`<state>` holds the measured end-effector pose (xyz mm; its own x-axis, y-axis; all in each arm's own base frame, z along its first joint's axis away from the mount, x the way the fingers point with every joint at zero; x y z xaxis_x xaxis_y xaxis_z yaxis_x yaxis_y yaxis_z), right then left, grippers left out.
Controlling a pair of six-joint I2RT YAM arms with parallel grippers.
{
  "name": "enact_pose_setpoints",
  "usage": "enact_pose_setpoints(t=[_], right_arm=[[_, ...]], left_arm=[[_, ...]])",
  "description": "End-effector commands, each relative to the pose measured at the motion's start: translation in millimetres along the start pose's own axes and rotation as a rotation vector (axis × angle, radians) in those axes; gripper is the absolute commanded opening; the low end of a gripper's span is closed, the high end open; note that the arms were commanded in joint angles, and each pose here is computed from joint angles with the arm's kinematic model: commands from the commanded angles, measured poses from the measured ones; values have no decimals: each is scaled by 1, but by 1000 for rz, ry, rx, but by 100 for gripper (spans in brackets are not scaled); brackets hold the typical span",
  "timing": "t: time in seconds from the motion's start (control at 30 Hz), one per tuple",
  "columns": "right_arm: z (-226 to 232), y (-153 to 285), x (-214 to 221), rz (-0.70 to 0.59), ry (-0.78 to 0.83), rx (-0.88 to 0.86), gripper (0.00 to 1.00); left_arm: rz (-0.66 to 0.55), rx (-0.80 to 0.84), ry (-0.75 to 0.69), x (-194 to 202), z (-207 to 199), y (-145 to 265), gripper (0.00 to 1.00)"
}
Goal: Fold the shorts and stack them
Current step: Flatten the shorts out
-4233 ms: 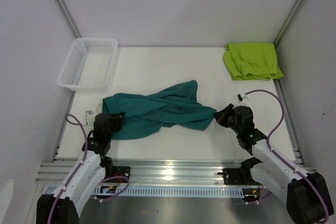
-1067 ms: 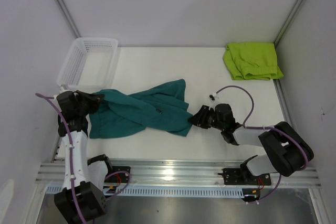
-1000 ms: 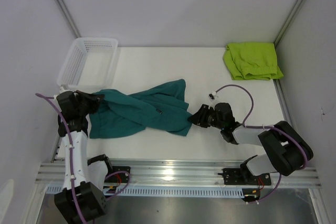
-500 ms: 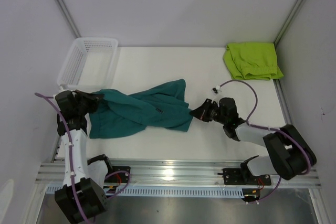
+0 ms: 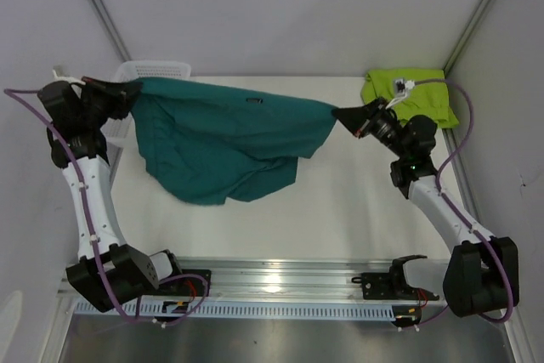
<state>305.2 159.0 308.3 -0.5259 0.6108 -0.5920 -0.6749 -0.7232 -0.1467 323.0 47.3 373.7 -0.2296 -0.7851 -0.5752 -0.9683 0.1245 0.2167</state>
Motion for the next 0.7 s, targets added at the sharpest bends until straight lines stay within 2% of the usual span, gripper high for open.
enact_pose_setpoints(t=[0.0,0.23,0.5,0.67], right_arm=[[62,-2,-49,-38,147,-193,0],[134,25,-93,-89,312,-291,0],[231,91,-77,-130,488,-356,0],[290,140,-61,-230,587,-419,0]], left_arm=[[-52,194,-3,-33,-64,23,0],[-77,390,-17,-42,-128,67,0],[-30,649,-89,-15,-191,147,0],[-121,812,-223,-10,-252,219,0]])
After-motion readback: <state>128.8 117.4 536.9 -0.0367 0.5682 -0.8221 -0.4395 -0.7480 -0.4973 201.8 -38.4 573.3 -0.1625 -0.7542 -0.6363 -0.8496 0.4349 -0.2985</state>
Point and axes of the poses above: each gripper's point midway between its finger pads, its own y axis back along the fingers, its own z axis along the line the jaws close on, x = y × z, the point moved 5 cm from there along y, back along the fingers, and after that the axes turned 13 degrees about -y, right-handed, at the moved point
